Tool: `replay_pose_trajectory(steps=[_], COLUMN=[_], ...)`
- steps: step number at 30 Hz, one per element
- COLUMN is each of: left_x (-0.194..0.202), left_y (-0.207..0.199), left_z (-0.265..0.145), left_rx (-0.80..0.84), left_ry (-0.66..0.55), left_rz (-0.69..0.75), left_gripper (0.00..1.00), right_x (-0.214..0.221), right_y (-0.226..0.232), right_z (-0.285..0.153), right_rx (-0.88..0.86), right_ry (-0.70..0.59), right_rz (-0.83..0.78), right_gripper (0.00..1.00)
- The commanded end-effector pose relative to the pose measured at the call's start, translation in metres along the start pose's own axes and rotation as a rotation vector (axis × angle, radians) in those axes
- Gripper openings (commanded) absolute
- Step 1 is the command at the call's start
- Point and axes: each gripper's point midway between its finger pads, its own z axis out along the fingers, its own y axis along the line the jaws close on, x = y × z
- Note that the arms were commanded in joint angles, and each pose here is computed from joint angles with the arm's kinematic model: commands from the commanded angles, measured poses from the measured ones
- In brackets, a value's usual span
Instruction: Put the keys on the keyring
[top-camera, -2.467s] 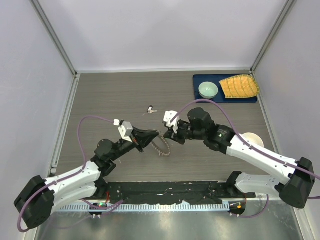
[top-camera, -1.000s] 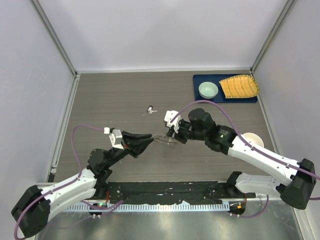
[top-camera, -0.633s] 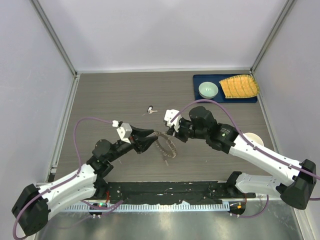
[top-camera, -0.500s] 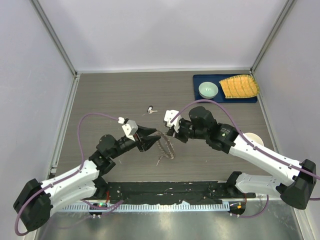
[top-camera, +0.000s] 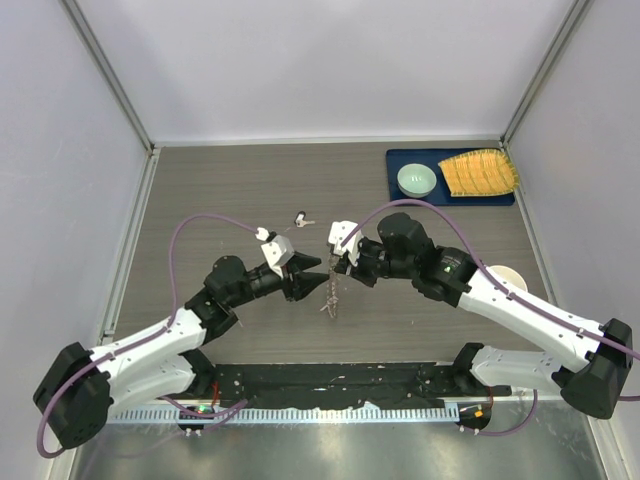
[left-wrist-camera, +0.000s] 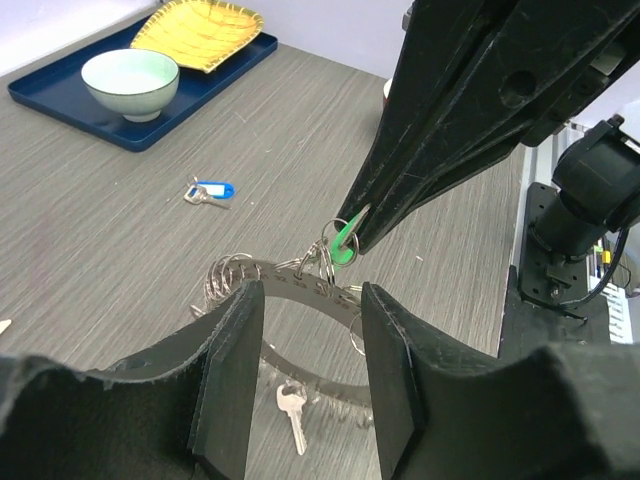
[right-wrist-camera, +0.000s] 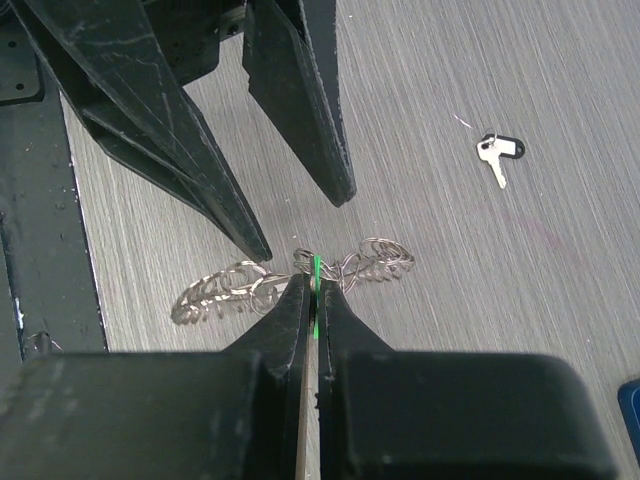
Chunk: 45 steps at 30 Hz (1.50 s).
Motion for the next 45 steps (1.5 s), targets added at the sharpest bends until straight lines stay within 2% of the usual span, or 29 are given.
replay_pose_trajectory(steps=[1, 9, 15, 20, 23, 24, 26, 37, 45], left_x=[-0.016, -0.011, -0.01, -0.012, -0.011, -0.01, -0.01, -0.015, -0.034], left_y=[-0.004, -0.004, -0.003, -0.004, -0.007, -0.007, -0.008, -0.007, -0.007], left_z=[0.009, 0.017, 0.021, 0.023, 0.024, 0.024, 0.022, -0.001, -0.018], left_rx=[0.036, 0.054, 0.058, 0.067, 0.081, 0.084, 0.086, 0.021, -0.024], left_ry=[-0.022, 0.002, 0.011, 0.007, 0.011, 0.012, 0.01, -0.041, -0.137], left_rz=[0.051, 0.067, 0.081, 0.089, 0.09, 0.09, 0.091, 0.095, 0.111], left_gripper=[0.48, 0.43, 0.31, 0.28, 0.17, 0.07, 0.0, 0.0, 0.0], right_x=[-0.041, -0.042, -0.041, -0.039, -0.038, -0.039, -0.038, -0.023, -0.012], right_y=[-0.009, -0.008, -0.006, -0.004, -0.004, -0.005, -0.006, -0.038, -0.029], right_z=[-0.008, -0.008, -0.007, -0.005, -0.004, -0.005, -0.006, -0.024, -0.016], right_rx=[0.02, 0.013, 0.003, -0.007, -0.005, 0.0, 0.012, 0.232, 0.187], right_ry=[-0.115, -0.121, -0.118, -0.112, -0.108, -0.109, -0.106, -0.066, -0.045], right_rz=[-0.047, -0.047, -0.048, -0.045, -0.044, -0.045, -0.043, 0.031, 0.051], right_gripper=[0.01, 0.01, 0.01, 0.01, 0.01, 0.01, 0.01, 0.01, 0.01])
